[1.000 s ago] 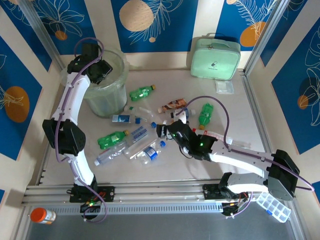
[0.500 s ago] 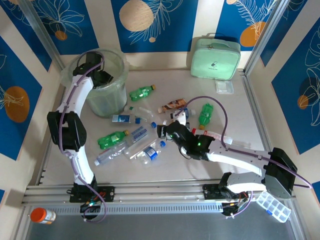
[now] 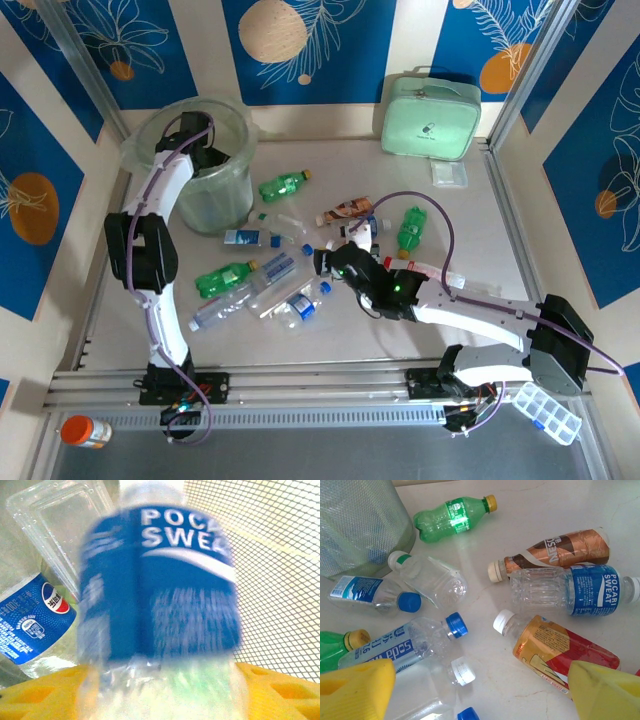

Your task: Put the plastic bottles in the bin

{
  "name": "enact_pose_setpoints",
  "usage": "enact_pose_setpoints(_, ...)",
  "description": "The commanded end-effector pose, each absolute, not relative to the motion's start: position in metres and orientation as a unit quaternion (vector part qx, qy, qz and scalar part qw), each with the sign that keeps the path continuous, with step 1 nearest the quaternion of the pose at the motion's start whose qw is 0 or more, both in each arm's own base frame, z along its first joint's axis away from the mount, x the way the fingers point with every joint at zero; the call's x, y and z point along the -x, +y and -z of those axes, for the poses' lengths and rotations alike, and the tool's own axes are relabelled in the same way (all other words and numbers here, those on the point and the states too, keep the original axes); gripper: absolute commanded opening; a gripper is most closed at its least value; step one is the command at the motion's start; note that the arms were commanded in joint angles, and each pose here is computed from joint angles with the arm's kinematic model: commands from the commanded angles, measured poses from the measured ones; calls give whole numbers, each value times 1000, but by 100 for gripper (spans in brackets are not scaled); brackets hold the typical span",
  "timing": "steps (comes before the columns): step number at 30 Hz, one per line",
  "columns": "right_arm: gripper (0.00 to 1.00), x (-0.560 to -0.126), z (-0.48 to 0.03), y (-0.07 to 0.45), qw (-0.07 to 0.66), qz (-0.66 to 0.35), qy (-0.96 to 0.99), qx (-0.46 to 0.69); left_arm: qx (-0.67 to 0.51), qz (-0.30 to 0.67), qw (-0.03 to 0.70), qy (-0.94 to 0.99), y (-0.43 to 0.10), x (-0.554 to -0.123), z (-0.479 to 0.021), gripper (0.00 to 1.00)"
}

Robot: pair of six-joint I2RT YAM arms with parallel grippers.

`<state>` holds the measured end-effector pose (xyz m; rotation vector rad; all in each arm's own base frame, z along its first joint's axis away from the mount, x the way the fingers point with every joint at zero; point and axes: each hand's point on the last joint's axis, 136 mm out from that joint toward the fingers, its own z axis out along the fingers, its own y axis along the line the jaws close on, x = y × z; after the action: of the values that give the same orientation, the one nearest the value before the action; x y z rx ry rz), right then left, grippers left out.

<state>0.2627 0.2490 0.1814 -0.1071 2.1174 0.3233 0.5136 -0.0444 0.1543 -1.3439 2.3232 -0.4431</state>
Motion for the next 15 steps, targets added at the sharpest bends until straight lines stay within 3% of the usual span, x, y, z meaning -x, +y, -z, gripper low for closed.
enact_pose_setpoints(1, 90, -265, -194, 256, 493, -142, 858, 42, 497, 154, 196, 831, -40, -519, -137, 76)
enact_pose_setpoints(6, 90, -264, -195, 259, 493, -150, 855, 48, 497, 138, 200, 833, -35, -517, -144, 87)
enact_pose_setpoints(15, 90, -263, -197, 260, 497, -152, 853, 54, 462, 163, 224, 843, -40, -517, -177, 86)
